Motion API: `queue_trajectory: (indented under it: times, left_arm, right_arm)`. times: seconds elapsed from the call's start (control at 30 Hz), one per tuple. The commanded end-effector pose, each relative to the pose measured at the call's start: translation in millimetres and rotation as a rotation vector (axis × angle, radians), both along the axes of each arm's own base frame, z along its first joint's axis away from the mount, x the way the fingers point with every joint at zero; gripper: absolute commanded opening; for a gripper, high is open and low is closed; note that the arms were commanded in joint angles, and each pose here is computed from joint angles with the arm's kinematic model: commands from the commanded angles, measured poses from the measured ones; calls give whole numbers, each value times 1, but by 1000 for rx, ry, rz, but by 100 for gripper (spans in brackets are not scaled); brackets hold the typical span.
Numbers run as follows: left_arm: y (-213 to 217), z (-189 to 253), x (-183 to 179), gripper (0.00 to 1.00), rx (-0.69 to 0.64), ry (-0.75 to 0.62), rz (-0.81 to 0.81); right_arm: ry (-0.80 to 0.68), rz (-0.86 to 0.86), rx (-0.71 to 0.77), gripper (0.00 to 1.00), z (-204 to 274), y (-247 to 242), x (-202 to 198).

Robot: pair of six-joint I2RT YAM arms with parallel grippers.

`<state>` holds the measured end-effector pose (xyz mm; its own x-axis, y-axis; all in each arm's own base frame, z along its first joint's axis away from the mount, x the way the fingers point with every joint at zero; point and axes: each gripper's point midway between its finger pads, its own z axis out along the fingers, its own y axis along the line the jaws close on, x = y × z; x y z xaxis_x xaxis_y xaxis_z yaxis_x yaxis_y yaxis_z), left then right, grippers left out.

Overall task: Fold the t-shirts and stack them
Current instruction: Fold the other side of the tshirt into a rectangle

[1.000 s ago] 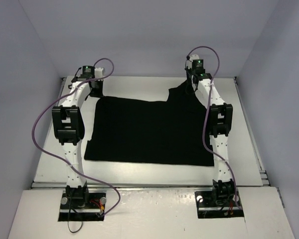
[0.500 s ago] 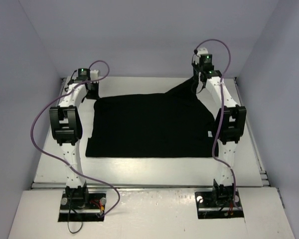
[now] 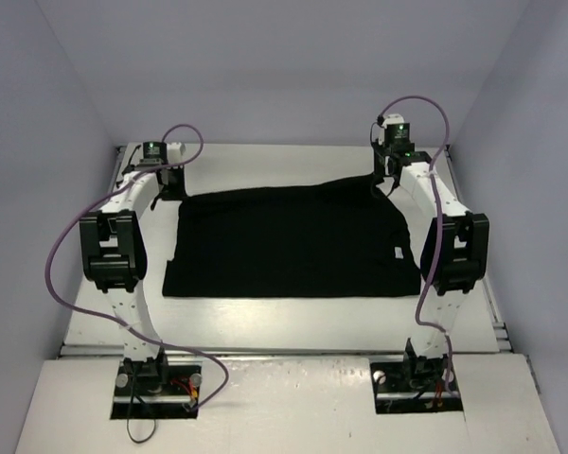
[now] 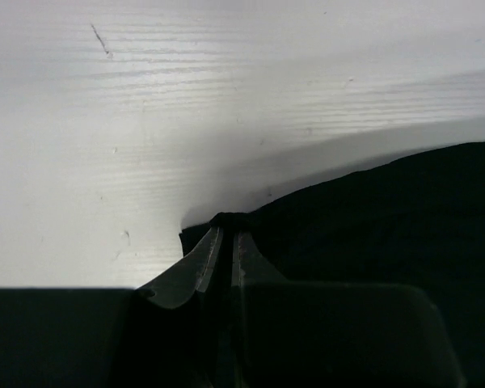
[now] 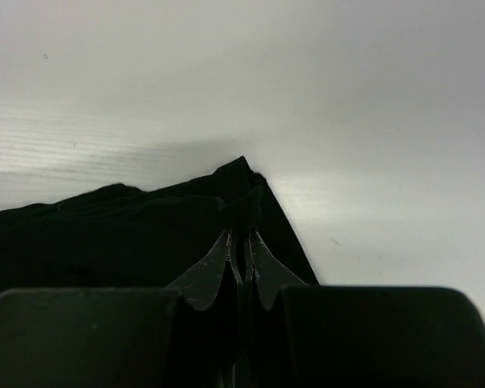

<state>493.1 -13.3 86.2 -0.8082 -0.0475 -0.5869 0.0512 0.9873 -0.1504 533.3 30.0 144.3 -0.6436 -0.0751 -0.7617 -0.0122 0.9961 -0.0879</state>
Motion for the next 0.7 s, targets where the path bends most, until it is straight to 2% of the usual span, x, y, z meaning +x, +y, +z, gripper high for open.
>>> queue_trajectory:
  times: [0.0, 0.3, 0.67]
  left_arm:
    - [8, 63, 10, 0, -16, -184, 101]
    - [6, 44, -7, 0, -33, -148, 153]
    - [6, 45, -12, 0, -9, -154, 146]
  right_arm:
    - [-144, -69, 10, 0, 61, -10, -15]
    - [-64, -102, 58, 0, 26, 3, -58]
    - [-91, -177, 69, 0, 29, -4, -109]
